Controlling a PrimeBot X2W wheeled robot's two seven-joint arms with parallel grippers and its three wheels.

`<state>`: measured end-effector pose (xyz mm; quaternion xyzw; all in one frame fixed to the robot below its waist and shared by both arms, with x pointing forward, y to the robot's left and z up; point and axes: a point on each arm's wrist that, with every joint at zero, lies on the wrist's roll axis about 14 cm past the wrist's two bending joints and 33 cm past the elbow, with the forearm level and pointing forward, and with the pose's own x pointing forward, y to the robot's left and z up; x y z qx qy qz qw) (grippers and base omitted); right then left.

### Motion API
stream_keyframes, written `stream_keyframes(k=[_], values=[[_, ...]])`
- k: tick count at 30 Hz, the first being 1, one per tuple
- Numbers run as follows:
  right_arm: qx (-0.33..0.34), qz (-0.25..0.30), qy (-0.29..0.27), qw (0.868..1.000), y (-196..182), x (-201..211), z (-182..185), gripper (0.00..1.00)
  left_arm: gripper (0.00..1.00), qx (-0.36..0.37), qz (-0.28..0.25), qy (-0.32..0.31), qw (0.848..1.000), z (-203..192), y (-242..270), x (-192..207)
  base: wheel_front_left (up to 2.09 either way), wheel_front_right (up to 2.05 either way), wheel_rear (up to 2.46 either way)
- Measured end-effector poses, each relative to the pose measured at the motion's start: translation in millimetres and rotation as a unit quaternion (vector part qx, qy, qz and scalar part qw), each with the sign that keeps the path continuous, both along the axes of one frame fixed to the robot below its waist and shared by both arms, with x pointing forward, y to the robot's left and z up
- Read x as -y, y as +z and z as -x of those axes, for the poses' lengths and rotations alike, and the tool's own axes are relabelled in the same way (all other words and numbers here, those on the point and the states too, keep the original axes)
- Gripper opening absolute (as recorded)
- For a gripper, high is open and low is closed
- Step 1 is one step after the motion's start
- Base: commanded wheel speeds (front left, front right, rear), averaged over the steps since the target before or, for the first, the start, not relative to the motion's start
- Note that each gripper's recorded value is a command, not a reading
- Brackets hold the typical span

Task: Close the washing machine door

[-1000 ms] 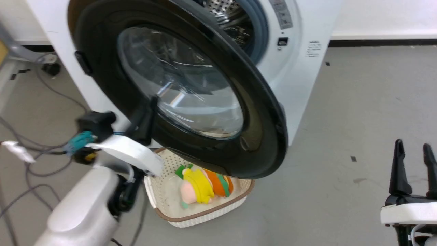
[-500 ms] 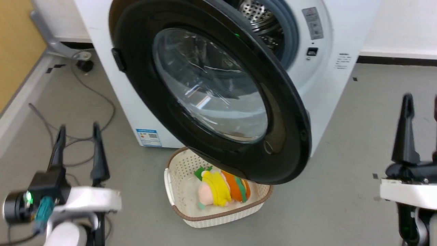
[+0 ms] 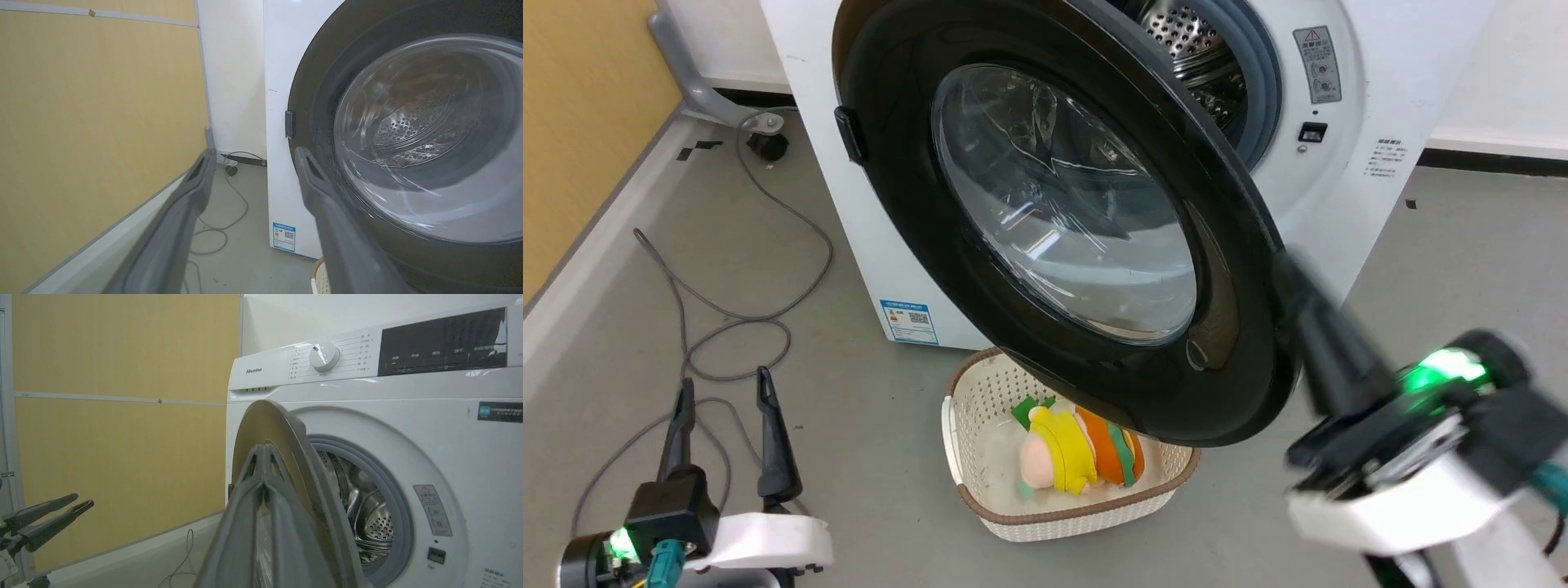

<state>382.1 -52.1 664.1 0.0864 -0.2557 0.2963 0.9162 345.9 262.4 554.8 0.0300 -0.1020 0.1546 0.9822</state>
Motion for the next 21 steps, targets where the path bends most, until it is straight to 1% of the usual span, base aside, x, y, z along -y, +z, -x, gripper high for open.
stream_keyframes(k=[3, 5, 10, 15, 21], values=[[-0.032, 0.055, 0.032, 0.997, -32, -15, 3, 0.00, 1.00, -0.001, 0.003, -0.009, 1.000, -1, -2, 5, 0.00, 0.00, 0.00], [-0.058, 0.079, 0.044, 0.994, -53, -18, 3, 0.00, 1.00, -0.002, 0.004, -0.014, 1.000, -2, -4, 8, 0.00, 0.00, 0.00], [-0.123, 0.132, 0.048, 0.982, -105, -13, -2, 0.00, 1.00, -0.009, 0.005, -0.026, 1.000, -6, -9, 15, 0.00, 0.00, 0.00], [-0.183, 0.137, 0.025, 0.973, -139, 4, -18, 0.00, 1.00, -0.019, 0.016, -0.038, 0.999, -13, -17, 22, 0.00, 0.00, 0.00], [-0.225, 0.139, -0.012, 0.964, -165, 28, -39, 0.00, 1.00, -0.034, 0.026, -0.044, 0.998, -21, -30, 27, 0.00, 0.00, 0.00]])
